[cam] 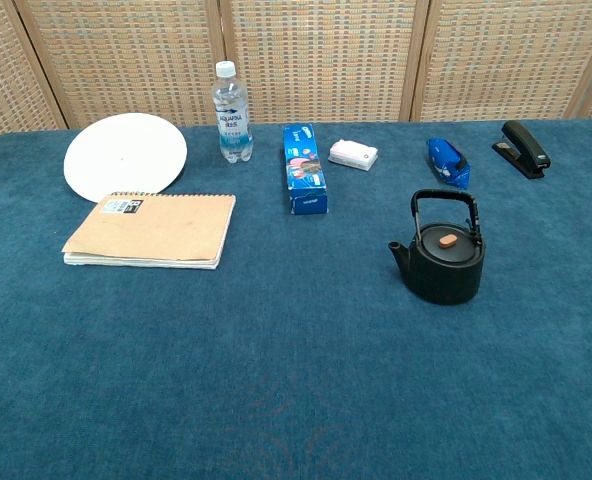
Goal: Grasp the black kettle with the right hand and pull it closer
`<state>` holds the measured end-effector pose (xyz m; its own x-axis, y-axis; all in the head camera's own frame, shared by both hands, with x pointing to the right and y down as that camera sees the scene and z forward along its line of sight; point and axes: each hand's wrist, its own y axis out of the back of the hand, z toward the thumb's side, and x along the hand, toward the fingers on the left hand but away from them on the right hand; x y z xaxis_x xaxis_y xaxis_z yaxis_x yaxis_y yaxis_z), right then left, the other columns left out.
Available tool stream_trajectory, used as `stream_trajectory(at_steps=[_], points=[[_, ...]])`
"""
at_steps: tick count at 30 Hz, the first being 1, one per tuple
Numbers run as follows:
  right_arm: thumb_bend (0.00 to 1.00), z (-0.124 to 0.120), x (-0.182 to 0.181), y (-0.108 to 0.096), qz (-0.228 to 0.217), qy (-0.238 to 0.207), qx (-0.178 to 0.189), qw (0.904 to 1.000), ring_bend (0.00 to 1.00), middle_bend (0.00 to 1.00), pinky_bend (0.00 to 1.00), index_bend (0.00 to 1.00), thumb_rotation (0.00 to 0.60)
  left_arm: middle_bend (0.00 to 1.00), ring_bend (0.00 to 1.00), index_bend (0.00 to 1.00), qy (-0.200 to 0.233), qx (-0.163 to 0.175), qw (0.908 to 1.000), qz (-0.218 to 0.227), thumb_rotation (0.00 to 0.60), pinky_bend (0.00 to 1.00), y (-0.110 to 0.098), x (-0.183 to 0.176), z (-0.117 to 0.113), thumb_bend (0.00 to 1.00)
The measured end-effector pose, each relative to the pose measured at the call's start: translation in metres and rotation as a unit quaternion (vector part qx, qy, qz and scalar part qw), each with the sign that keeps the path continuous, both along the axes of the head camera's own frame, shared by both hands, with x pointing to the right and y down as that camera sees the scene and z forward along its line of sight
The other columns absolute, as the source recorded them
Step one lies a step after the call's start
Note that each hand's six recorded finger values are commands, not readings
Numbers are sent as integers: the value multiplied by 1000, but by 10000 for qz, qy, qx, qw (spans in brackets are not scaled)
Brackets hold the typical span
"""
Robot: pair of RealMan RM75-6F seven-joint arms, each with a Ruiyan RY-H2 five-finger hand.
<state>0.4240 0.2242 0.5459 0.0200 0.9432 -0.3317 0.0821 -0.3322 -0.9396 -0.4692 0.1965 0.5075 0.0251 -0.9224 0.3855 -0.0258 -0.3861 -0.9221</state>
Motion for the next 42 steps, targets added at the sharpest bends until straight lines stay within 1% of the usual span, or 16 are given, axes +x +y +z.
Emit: stream_trajectory(at_steps=[9,12,17,21,25,28,30,31,32,34,36,38,39,42], points=[[0,7,-10,0,-127,-170,-202,9996,0,0,0,0,600,0,0,0,1,-29,10000,0,600,0,-1,0,2,0],[0,11,-22,-9,-299,-344,-330,9984,0,0,0,0,600,0,0,0,-14,-105,9999,-33,600,0,-3,-2,6,0],[0,22,-53,-41,-754,-664,-726,9923,0,0,0,0,600,0,0,0,-51,-201,9997,-96,600,0,-6,-5,13,0],[0,34,-85,-72,-1067,-1037,-1198,9816,0,0,0,0,600,0,0,0,-83,-240,9995,-175,600,0,-9,-8,16,0],[0,47,-124,-104,-1300,-1463,-1758,9648,0,0,0,0,600,0,0,0,-114,-289,9992,-235,600,0,-10,-12,19,0],[0,57,-148,-125,-1325,-1743,-2144,9519,0,0,0,0,600,0,0,0,-129,-312,9990,-294,600,0,-11,-15,21,0],[11,64,-161,-135,-1302,-1887,-2379,9439,0,0,0,0,600,0,0,0,-129,-315,9988,-345,600,0,-12,-18,21,0],[43,69,-170,-141,-1289,-1962,-2536,9384,0,0,0,0,600,0,0,0,-130,-317,9987,-370,600,0,-12,-19,21,0],[122,73,-176,-145,-1276,-2011,-2648,9344,0,0,0,0,600,0,0,0,-132,-321,9986,-390,600,0,-13,-21,22,0],[325,83,-190,-156,-1227,-2130,-2883,9255,0,0,0,0,600,0,0,0,-131,-328,9986,-402,600,0,-13,-22,22,0],[434,91,-201,-163,-1143,-2244,-3047,9185,0,0,0,0,600,0,0,0,-130,-339,9985,-412,600,0,-14,-22,23,0],[510,99,-209,-170,-1051,-2335,-3147,9140,0,0,0,0,600,0,0,0,-127,-347,9984,-420,600,0,-15,-22,24,0],[545,102,-211,-173,-1021,-2348,-3167,9133,0,0,0,0,600,0,0,0,-126,-352,9984,-424,600,0,-15,-23,24,0],[606,112,-213,-180,-911,-2331,-3214,9133,0,0,0,8,600,0,0,0,-124,-360,9983,-431,600,0,-16,-23,25,0]])
